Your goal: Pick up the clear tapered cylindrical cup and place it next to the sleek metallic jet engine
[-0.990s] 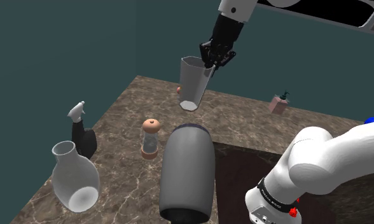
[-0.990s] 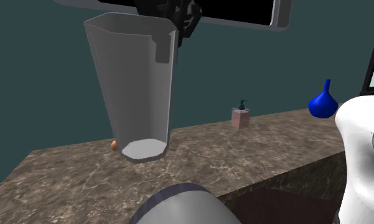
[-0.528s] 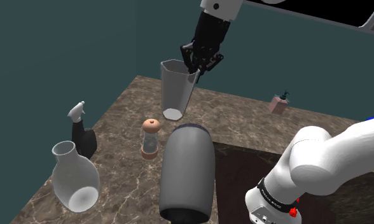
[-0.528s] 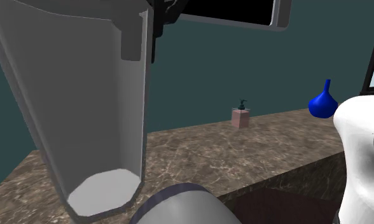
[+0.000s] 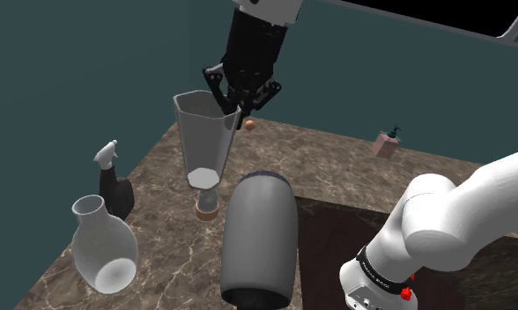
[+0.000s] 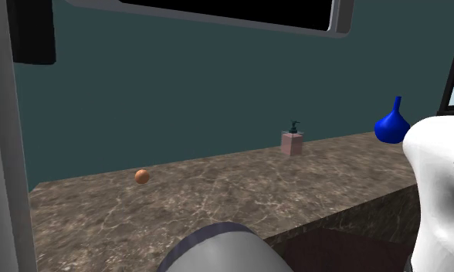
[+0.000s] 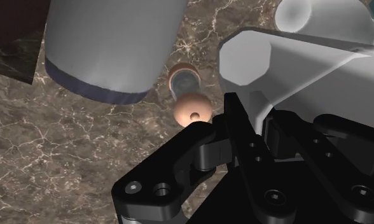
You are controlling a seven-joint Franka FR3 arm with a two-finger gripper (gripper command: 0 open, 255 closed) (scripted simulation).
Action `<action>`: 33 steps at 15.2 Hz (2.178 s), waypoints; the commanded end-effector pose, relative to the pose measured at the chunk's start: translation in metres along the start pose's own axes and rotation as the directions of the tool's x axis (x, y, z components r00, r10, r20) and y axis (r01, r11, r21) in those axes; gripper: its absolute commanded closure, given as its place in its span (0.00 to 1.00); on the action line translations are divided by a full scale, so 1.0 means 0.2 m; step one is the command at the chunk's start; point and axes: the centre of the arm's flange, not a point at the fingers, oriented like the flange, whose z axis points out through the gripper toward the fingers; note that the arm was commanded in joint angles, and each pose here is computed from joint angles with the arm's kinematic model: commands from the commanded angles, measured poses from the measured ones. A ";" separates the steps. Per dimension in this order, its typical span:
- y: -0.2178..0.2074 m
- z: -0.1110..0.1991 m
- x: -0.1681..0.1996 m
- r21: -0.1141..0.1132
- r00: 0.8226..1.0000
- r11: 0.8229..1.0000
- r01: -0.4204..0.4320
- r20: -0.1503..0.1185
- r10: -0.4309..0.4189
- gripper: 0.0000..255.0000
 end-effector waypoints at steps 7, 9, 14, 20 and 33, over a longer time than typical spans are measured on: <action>-0.45 0.04 -0.23 0.001 1.000 1.000 -0.002 0.000 0.002 1.00; -0.57 0.05 -0.29 0.001 1.000 1.000 -0.002 0.000 0.002 1.00; -0.76 0.09 -0.39 0.001 1.000 1.000 -0.002 0.000 0.002 1.00; -0.74 0.24 -0.40 0.001 1.000 1.000 -0.002 0.000 0.002 1.00; -0.70 0.58 -0.41 0.001 1.000 1.000 -0.002 0.000 0.002 1.00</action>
